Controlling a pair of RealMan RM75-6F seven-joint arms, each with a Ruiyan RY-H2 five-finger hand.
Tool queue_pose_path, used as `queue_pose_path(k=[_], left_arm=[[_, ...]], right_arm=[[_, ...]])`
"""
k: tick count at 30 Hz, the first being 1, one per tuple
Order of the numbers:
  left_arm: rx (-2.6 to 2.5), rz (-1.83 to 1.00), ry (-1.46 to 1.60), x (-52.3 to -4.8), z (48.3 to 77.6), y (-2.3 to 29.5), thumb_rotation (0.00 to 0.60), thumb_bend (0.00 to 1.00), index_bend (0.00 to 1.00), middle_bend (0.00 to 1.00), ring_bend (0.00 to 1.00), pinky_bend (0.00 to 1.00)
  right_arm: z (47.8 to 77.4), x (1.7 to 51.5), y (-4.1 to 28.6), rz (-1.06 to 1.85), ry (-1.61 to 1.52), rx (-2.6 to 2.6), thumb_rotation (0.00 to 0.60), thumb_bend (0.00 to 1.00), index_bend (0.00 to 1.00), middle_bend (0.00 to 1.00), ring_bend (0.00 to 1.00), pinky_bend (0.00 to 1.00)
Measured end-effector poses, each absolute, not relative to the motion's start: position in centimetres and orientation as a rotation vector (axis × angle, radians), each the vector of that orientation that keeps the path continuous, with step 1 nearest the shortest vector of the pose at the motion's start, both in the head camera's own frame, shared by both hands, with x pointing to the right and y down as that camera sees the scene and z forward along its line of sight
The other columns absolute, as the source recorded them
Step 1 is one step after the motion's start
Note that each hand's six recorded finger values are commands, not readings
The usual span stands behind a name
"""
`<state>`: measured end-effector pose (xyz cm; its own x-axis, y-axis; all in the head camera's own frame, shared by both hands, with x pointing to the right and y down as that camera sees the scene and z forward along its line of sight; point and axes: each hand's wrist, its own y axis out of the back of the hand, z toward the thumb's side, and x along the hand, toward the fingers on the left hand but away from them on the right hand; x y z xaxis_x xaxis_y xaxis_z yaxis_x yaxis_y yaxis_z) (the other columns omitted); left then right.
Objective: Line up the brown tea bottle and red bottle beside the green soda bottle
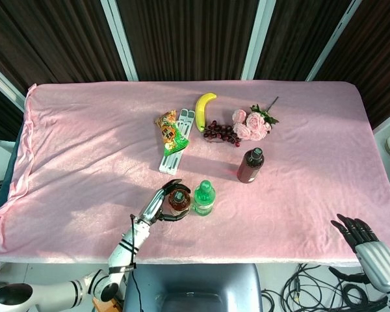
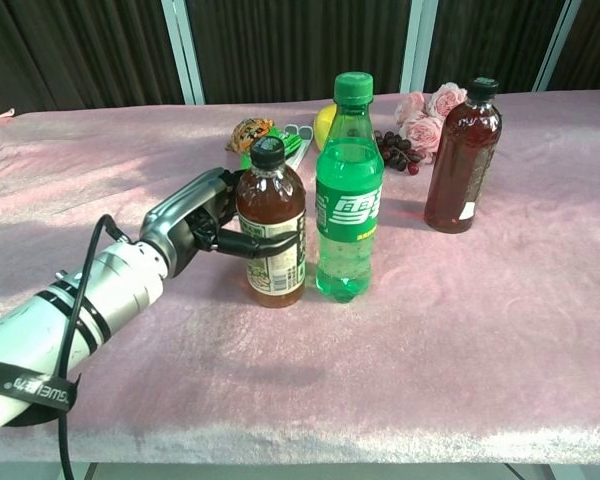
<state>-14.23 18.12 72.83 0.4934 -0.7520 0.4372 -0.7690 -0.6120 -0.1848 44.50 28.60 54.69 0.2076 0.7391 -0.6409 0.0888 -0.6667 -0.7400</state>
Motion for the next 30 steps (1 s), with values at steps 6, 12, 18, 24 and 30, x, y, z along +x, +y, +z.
queue_pose_path(k=[6,12,18,24,30], left_arm=[[2.689,0.767,-1.345,-14.2,73.0,18.3,0.600,0.42,0.26,0.26,0.05,0.08],[2.682,0.761,-1.319,-14.1,72.9,18.4,0.600,0.39,0.17,0.22,0.02,0.05],[2.664,0.743,-1.313,-14.2,72.8,18.4,0.600,0.35,0.01,0.14,0.00,0.02],[2.657,0.732,-1.318,-14.4,72.6,18.3,0.600,0.34,0.00,0.06,0.00,0.00],[2.696,0.730,-1.330,-15.2,71.8,18.2,0.600,0.30,0.00,0.00,0.00,0.00]], right_arm=[[54.6,44.6,28.5,1.493,-0.774,-1.919,0.600,0.28,0.00,0.00,0.00,0.11],[54.6,44.5,28.6,1.491,-0.772,-1.921,0.600,0.28,0.00,0.00,0.00,0.11],[54.6,44.5,28.6,1.491,-0.769,-1.921,0.600,0.28,0.00,0.00,0.00,0.11],[54.6,44.5,28.6,1.491,-0.768,-1.921,0.600,0.28,0.00,0.00,0.00,0.11],[54.7,44.5,28.6,1.491,-0.766,-1.920,0.600,0.28,0.00,0.00,0.00,0.11]])
